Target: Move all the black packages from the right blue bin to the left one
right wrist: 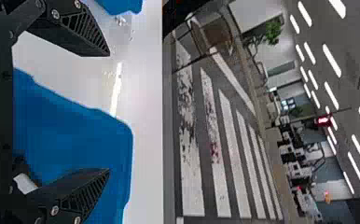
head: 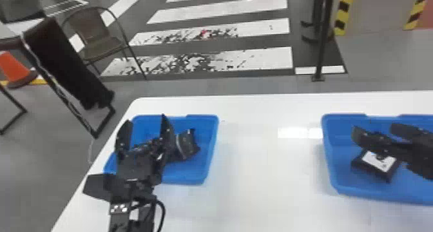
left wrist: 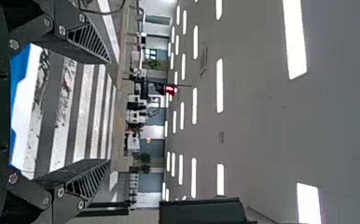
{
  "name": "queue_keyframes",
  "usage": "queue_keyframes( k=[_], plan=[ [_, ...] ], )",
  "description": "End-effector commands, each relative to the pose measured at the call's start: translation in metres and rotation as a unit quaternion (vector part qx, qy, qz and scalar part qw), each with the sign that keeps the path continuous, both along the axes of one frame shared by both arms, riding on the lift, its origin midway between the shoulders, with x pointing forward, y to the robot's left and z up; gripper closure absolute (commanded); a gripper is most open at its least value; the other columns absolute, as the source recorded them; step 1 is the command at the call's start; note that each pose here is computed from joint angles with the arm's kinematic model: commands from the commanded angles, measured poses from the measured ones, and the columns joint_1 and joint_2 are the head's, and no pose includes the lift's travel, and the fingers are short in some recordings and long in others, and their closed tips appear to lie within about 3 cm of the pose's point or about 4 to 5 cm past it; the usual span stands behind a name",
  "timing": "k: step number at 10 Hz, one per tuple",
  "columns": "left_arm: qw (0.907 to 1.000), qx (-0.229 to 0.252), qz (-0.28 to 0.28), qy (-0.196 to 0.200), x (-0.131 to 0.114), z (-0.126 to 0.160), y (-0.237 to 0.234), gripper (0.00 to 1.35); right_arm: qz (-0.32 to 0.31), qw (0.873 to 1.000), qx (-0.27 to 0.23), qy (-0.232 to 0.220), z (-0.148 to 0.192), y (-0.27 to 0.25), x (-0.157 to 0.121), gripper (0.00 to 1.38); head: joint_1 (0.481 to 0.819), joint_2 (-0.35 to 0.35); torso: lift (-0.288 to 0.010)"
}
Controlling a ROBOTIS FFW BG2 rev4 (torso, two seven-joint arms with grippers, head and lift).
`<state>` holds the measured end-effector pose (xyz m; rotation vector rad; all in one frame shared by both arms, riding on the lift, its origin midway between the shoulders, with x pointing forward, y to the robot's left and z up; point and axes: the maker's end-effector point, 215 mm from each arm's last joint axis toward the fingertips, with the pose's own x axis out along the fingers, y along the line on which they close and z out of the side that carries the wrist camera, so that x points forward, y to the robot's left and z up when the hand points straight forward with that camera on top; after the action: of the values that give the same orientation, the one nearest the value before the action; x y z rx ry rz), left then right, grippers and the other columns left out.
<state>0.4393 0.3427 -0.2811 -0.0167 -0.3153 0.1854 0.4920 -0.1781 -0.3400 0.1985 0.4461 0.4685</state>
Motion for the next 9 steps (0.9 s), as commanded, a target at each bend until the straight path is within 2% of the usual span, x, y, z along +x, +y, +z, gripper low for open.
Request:
queue_keyframes(
  k=[1, 3, 4, 5, 7, 9],
  plan=[
    [0.9996, -0.008, -0.01, -0.026, -0.011, 0.022, -0.013, 0.24, -0.052, 0.998, -0.042, 0.019, -0.005, -0.041, -0.024, 0.16, 0.695, 0.212, -0.154],
    [0.9993, -0.019, -0.01, -0.03, -0.027, 0.025, -0.015, 0.26, -0.118, 0.988, -0.086, 0.039, -0.025, -0.073, -0.049, 0.16, 0.695, 0.129, -0.154],
    [0.9992, -0.027, -0.012, -0.027, -0.028, 0.021, -0.017, 0.26, -0.142, 0.986, -0.079, 0.043, -0.04, -0.086, -0.044, 0.16, 0.695, 0.104, -0.154],
    [0.999, -0.029, -0.017, -0.031, -0.027, 0.026, -0.021, 0.28, -0.158, 0.984, -0.076, 0.043, -0.05, -0.096, -0.032, 0.16, 0.695, 0.089, -0.154],
    [0.9982, -0.037, -0.023, -0.041, -0.024, 0.032, -0.027, 0.28, -0.151, 0.985, -0.064, 0.05, -0.07, -0.083, -0.005, 0.16, 0.695, 0.064, -0.154],
    [0.9979, -0.046, -0.029, -0.036, -0.024, 0.028, -0.032, 0.28, -0.143, 0.986, -0.062, 0.057, -0.083, -0.07, 0.013, 0.16, 0.695, 0.068, -0.154]
  ],
)
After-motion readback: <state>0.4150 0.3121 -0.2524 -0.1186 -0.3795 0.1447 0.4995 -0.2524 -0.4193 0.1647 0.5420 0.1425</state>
